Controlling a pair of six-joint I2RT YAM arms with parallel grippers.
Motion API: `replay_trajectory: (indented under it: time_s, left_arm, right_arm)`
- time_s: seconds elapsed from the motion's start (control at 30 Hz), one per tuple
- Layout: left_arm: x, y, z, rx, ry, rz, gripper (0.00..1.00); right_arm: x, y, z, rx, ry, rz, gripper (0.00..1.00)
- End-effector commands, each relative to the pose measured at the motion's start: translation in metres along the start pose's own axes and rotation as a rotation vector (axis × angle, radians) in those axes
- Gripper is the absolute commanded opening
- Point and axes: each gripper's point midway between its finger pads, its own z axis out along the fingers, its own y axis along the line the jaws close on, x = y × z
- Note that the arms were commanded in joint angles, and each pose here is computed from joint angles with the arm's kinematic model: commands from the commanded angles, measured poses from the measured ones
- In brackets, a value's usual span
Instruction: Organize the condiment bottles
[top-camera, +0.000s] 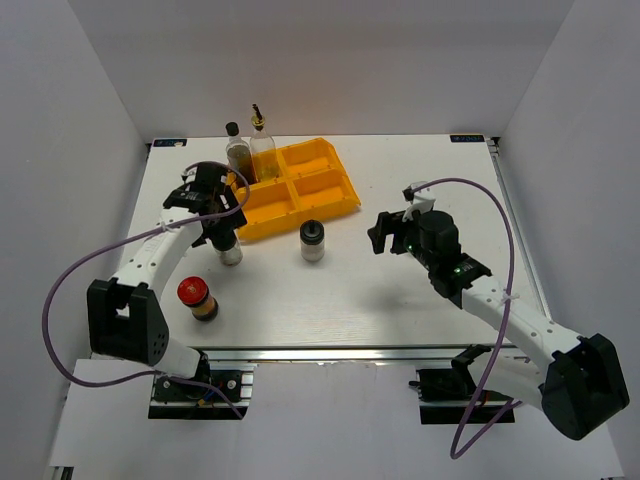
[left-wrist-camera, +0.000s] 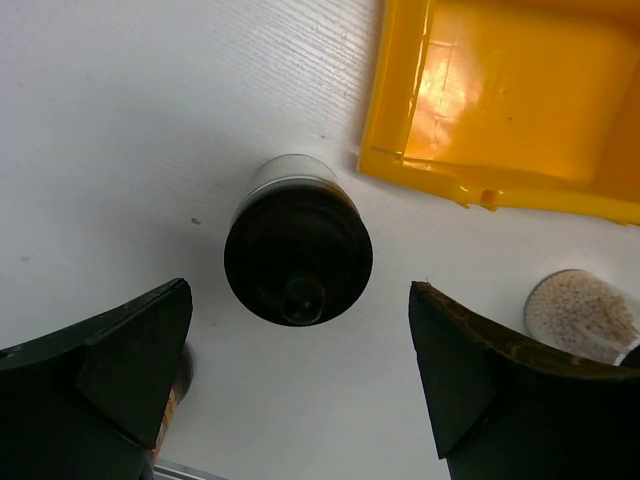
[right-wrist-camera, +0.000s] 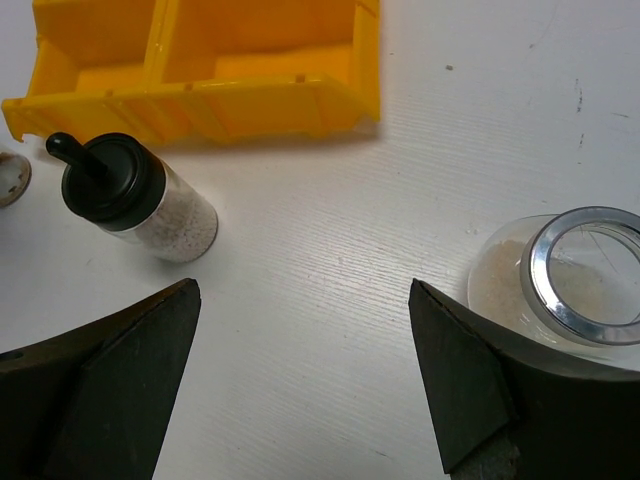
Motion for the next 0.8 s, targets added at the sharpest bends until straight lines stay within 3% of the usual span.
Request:
replay_trajectory:
  time_s: [0.0, 0.47, 0.6, 0.77]
  left_arm:
    - [-0.003, -0.005, 0.006, -0.003, 0.002, 0.008, 0.98]
    - [0.008, -0.004, 0.038, -0.077, 0.056, 0.013, 0.95]
    - [0.013, -0.004, 0.042, -0.073, 0.066, 0.013, 0.83]
    - [0.007, -0.001, 0.036, -0.089, 0.050, 0.007, 0.55]
  right_arm:
    - [-0.010, -0.001, 0.004, -0.001, -0.043, 0.018, 0.89]
    - [-0.008, -0.024, 0.002, 0.068, -0.049, 0.050, 0.89]
    - [-0.007, -0.027, 0.001, 0.080, -0.046, 0.058, 0.89]
    - [-0.007, -0.030, -0.002, 0.086, -0.049, 0.069, 0.89]
